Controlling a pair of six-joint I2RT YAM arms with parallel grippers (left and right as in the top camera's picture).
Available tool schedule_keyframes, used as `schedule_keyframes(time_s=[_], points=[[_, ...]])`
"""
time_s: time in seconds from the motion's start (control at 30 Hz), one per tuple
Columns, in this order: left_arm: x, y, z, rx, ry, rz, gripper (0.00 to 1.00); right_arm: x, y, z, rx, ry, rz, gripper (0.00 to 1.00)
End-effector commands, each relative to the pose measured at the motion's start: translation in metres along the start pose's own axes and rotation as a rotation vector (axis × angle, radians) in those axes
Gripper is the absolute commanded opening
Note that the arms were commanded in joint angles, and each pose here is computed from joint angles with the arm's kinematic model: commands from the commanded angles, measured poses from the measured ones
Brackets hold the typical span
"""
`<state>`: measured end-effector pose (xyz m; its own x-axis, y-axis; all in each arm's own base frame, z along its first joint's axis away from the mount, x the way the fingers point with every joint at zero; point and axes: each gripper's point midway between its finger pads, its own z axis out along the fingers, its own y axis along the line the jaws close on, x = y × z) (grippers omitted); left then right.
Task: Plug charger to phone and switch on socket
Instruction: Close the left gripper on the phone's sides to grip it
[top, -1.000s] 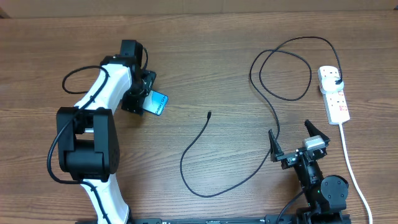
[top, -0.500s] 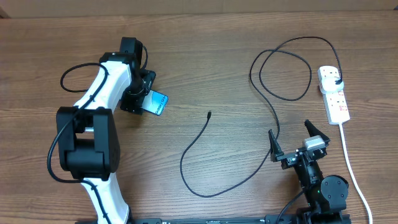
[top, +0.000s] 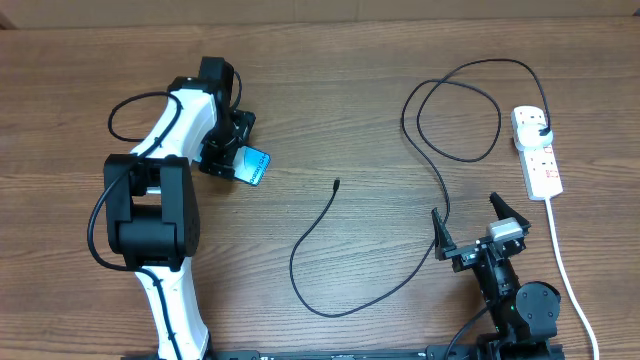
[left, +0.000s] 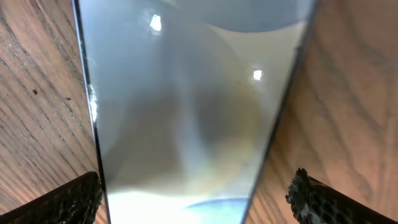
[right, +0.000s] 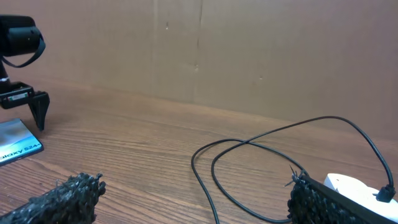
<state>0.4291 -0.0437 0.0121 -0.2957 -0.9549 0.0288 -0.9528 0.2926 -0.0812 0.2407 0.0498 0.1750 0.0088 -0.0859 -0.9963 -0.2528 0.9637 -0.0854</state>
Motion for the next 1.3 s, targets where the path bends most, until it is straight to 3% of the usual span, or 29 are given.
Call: schedule_keyframes(time_s=[0.0,0.83,1.27], points=[[0.0,-0.003,0.0,-0.008,-0.008,0.03,1.0,0.002,0.001,0.0,-0.003,-0.004,-0.002,1.0],[-0.004,0.016,0.003,-0.089,-0.037,0.031,1.0,0.002,0.001,0.0,-0.003,-0.004,-0.002,1.0],[0.002,0.018,0.034,-0.122,0.008,0.028,1.0,0.002,0.001,0.0,-0.003,-0.004,-0.002,1.0]])
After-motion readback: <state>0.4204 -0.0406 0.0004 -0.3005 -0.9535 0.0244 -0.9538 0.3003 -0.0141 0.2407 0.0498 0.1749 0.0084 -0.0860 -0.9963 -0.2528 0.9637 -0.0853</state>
